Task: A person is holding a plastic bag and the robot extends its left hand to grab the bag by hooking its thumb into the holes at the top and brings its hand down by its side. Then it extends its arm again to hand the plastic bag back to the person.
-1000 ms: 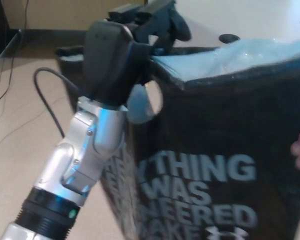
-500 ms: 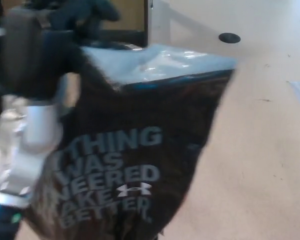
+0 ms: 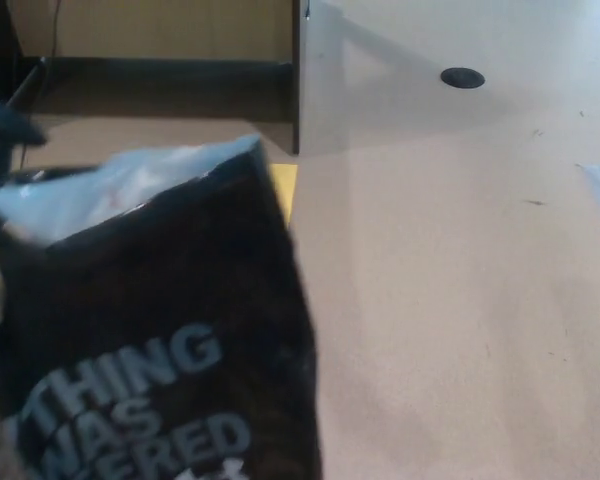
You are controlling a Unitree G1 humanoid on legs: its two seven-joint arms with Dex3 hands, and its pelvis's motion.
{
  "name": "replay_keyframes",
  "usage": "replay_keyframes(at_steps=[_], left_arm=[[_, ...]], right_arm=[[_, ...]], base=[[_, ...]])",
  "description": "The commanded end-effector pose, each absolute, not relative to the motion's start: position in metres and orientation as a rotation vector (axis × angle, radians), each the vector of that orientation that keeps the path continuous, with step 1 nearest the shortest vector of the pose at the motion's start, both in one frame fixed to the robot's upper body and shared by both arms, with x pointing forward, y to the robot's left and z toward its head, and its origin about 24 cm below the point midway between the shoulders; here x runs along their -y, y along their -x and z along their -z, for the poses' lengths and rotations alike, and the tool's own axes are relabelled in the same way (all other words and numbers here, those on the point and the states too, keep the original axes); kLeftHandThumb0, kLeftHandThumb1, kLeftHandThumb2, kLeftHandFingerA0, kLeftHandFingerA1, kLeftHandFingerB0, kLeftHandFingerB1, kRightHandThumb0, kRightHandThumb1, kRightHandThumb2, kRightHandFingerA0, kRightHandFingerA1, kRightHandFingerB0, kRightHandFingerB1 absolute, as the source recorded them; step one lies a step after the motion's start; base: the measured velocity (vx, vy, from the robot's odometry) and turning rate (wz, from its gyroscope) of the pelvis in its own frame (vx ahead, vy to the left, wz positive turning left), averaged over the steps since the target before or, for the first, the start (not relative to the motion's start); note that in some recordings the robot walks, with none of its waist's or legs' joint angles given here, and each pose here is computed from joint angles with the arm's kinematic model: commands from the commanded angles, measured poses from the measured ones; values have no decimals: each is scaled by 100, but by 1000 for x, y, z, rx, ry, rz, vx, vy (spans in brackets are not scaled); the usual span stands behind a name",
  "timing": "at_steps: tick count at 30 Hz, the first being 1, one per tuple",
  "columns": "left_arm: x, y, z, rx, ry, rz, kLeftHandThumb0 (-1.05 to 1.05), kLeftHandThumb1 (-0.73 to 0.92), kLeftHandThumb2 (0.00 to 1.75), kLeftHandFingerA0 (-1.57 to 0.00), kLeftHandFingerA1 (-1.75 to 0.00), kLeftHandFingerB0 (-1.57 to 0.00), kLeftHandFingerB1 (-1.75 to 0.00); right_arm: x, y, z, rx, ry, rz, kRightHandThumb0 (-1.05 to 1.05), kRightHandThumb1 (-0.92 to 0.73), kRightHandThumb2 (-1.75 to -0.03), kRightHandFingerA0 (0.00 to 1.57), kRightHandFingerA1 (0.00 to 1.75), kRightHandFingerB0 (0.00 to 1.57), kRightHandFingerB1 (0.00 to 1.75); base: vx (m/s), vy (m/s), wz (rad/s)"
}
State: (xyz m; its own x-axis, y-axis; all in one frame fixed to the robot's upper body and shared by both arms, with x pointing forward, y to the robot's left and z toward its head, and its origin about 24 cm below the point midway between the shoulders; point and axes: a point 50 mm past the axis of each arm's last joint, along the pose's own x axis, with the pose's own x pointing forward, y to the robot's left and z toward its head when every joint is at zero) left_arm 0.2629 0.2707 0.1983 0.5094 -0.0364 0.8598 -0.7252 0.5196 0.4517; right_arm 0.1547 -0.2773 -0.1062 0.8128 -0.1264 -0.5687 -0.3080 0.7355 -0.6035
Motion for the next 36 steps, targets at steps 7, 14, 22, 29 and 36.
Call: replay_keyframes(at_steps=[7,14,22,29,36], left_arm=[[-301,-230,-144,830,-928,-545,-8,69,76,-104,-147,-88,-115],[-291,-201,-105,795,-888,-484,2,52,103,-97,-162,-87,-119],[-304,-163,-35,471,-939,-438,4,52,102,-94,-164,-80,-126],[-330,-157,-1,259,-1070,-466,-3,67,82,-86,-161,-79,-125],[-331,-156,21,154,-1121,-476,-8,69,73,-91,-166,-79,-128]], right_arm=[[285,-152,105,-643,747,-80,-32,-66,-60,81,50,66,43],[284,-149,106,-633,748,-53,-29,-67,-60,79,57,56,40],[287,-140,106,-643,717,-43,-29,-68,-60,72,49,54,40],[285,-141,107,-642,709,-34,-38,-58,-79,66,58,51,51],[284,-147,105,-624,709,-43,-37,-58,-78,65,58,53,52]], base=[[0,0,0],[0,0,0],[0,0,0],[0,0,0],[0,0,0]])
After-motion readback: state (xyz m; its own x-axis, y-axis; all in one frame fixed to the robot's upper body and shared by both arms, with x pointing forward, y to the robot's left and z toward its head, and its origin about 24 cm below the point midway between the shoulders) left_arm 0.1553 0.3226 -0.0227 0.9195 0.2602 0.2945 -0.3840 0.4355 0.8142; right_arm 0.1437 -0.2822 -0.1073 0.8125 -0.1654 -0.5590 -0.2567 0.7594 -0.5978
